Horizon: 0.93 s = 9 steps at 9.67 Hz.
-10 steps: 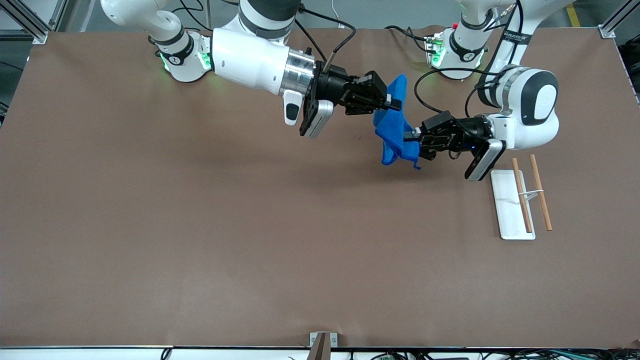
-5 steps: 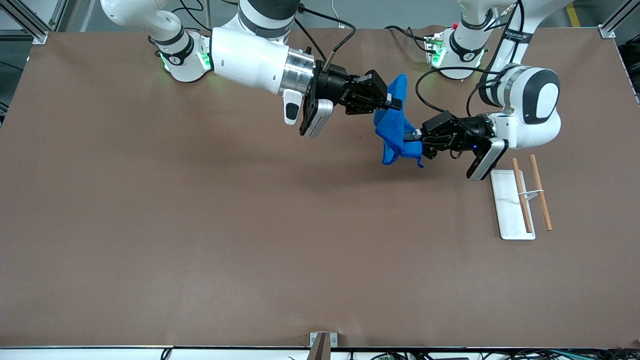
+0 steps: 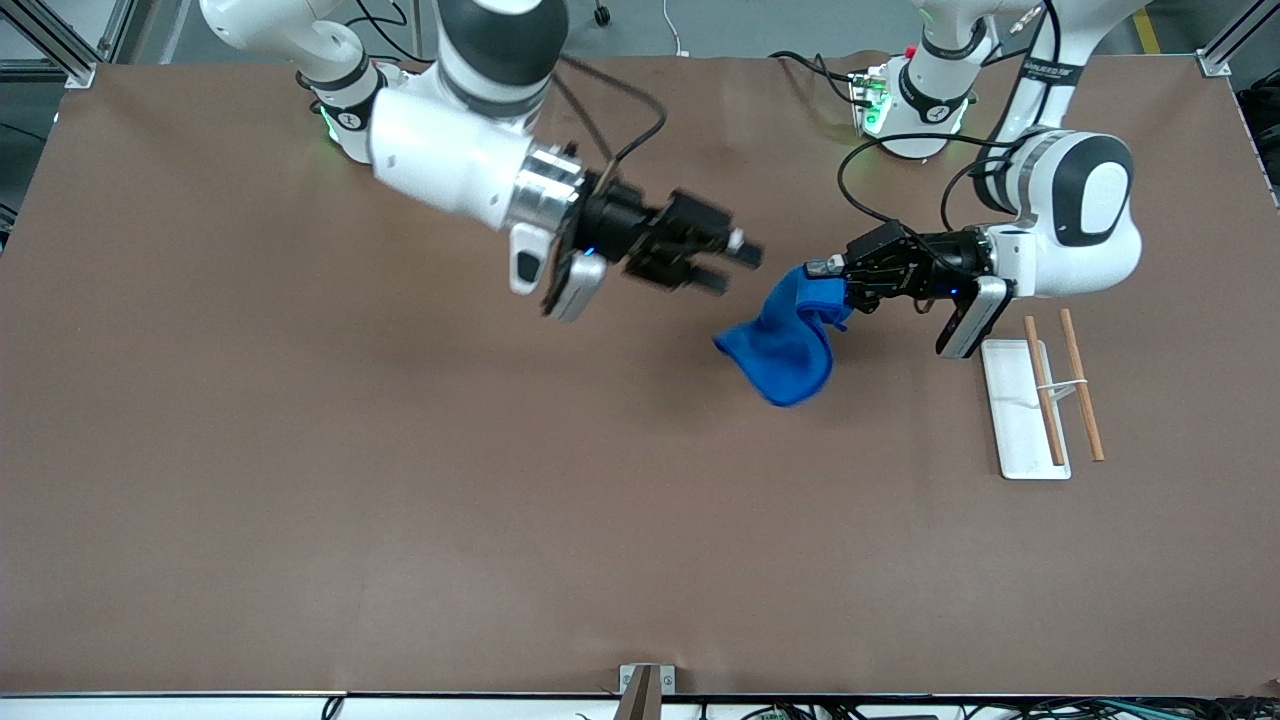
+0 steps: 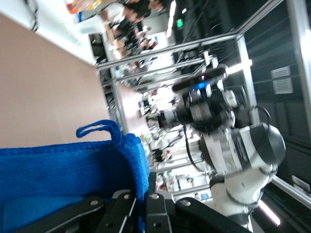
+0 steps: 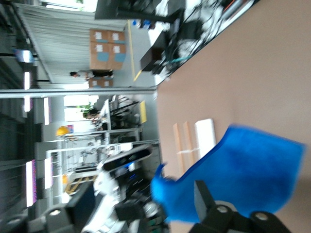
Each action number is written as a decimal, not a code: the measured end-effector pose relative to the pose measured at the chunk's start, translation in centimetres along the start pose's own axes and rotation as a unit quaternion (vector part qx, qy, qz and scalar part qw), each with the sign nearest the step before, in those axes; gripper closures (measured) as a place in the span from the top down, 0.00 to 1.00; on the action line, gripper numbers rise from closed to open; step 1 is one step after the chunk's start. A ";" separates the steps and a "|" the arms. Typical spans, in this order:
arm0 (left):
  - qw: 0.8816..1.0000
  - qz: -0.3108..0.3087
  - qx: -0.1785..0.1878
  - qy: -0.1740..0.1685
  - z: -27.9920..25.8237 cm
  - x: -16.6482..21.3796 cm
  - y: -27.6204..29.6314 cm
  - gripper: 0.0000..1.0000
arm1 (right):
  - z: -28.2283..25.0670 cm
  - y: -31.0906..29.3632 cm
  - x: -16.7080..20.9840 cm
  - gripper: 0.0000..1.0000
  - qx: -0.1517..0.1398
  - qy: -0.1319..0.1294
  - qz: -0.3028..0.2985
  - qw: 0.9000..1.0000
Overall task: Right arm passes towel to left arm to hang
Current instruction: 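Carry the towel with the left gripper while the right gripper withdraws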
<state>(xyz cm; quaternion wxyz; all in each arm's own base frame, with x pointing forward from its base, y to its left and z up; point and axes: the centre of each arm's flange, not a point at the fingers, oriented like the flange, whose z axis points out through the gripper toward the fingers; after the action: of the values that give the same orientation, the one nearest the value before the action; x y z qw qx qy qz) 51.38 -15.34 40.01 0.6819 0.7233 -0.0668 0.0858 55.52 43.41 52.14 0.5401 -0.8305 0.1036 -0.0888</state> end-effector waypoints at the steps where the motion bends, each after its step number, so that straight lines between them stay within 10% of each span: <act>1: 0.999 -0.008 0.041 -0.019 -0.7 0.4 0.6 0.04 | -1.6 2.2 2.6 1.00 -0.029 0.000 -0.010 1.000; 4: 0.977 -0.014 0.198 -0.074 -3.9 1.2 1.4 0.04 | -8.6 9.4 10.0 1.00 -0.154 0.000 -0.052 0.987; 9: 0.872 -0.062 0.477 -0.088 -15.5 4.8 4.4 0.04 | -27.9 20.9 16.7 1.00 -0.386 -0.022 -0.040 0.921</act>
<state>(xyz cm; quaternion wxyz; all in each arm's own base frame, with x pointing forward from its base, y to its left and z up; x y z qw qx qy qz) 54.60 -0.08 46.19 0.2490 0.9680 -0.0325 0.0013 62.80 6.17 44.73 0.1760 -0.9797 0.0844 -0.0451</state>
